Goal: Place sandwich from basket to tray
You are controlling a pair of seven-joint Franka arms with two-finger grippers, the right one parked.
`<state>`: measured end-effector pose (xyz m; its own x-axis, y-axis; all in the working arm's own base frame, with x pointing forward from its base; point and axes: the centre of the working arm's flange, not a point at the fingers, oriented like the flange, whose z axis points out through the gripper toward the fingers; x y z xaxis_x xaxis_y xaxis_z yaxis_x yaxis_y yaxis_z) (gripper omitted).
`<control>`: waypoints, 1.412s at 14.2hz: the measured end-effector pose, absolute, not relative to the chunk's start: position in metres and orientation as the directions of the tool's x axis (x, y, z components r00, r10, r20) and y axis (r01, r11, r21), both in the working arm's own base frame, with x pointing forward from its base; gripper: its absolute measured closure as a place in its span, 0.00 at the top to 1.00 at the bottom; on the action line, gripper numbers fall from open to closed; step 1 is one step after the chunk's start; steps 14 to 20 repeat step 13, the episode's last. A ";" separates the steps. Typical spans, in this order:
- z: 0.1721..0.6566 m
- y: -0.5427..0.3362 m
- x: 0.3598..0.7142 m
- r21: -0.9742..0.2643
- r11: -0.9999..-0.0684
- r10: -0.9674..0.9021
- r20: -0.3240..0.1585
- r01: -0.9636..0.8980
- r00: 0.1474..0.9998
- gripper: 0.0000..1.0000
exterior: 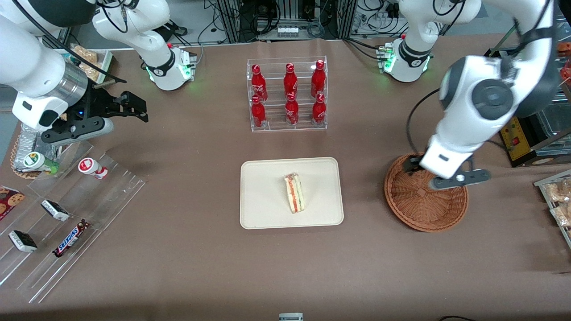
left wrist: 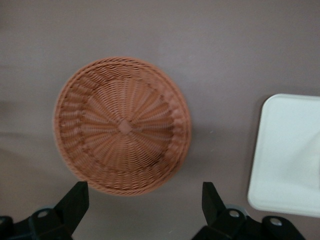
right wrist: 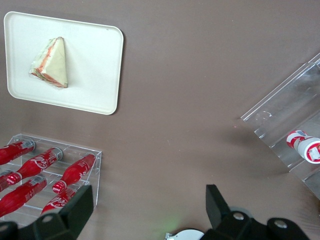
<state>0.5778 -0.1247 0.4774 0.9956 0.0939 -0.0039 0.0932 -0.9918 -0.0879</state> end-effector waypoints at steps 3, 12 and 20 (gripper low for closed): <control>0.511 -0.076 0.566 -0.065 -0.997 0.049 -0.031 0.047 0.998 1.00; 0.596 -0.020 0.542 0.000 -0.999 -0.048 -0.035 -0.048 0.998 1.00; 0.594 -0.020 0.543 0.001 -0.999 -0.047 -0.037 -0.047 0.998 1.00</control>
